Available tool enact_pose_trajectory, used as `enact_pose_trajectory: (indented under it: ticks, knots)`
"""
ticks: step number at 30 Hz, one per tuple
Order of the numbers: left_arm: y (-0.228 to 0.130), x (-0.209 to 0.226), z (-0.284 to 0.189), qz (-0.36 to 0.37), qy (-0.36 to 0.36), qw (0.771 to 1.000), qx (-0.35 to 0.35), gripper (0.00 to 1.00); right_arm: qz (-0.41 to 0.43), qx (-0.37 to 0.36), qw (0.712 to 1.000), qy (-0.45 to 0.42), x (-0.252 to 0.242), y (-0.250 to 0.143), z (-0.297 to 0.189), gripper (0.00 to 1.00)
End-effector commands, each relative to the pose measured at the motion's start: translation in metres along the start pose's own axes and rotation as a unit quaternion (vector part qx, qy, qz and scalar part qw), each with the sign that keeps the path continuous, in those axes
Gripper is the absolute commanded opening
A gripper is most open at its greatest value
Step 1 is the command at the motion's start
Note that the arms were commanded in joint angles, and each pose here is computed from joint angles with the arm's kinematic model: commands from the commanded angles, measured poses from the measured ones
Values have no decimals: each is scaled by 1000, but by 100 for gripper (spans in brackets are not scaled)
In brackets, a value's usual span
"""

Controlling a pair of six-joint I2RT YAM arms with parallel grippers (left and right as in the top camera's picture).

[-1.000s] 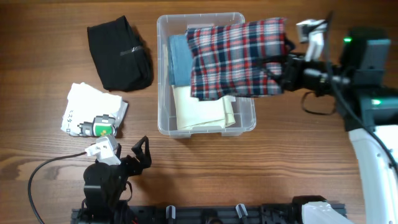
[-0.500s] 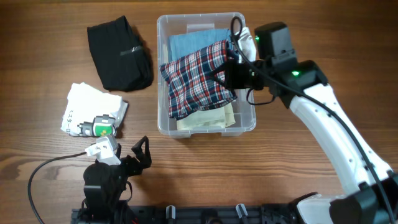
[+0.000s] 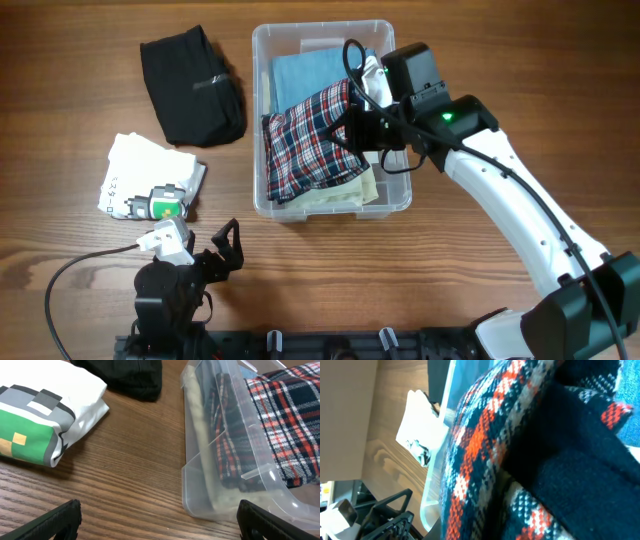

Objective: Pack container
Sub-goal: 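Press the plaid shirt flat in the bin's lower half with the right gripper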

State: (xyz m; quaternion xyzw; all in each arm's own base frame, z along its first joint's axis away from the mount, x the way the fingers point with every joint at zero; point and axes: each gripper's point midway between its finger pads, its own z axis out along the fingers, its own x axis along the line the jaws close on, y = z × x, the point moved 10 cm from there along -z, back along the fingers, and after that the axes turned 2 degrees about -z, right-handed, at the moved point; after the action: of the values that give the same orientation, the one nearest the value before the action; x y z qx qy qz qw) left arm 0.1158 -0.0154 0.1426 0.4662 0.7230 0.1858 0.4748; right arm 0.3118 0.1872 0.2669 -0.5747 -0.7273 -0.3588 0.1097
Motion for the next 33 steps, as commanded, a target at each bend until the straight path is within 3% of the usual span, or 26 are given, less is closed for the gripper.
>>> enact_pose_trajectory:
  ticks: [1, 7, 10, 16, 17, 21, 28, 33]
  knots:
    - [0, 0, 0, -2, -5, 1000, -2, 100, 9, 7, 1000, -25, -1, 0, 5, 4]
    - [0, 0, 0, -2, -5, 1000, -2, 100, 23, 19, 993, -112, -15, -8, 2, 5]
    - [0, 0, 0, -2, -5, 1000, -2, 100, 26, 24, 993, -116, -16, -10, 2, 14]
    - [0, 0, 0, -2, -5, 1000, -2, 100, 29, 37, 983, -180, -27, -17, -2, 14]
    - [0, 0, 0, -2, -5, 1000, -2, 100, 12, 43, 982, -181, -27, -18, -2, 17]
    - [0, 0, 0, -2, -5, 1000, -2, 100, 0, 48, 982, -182, -27, -19, -2, 73]
    - [0, 0, 0, -2, -5, 1000, -2, 100, -67, 18, 964, -258, -36, -10, -8, 75]
    - [0, 0, 0, -2, -5, 1000, -2, 100, -69, 8, 961, -269, -36, -9, -11, 81]
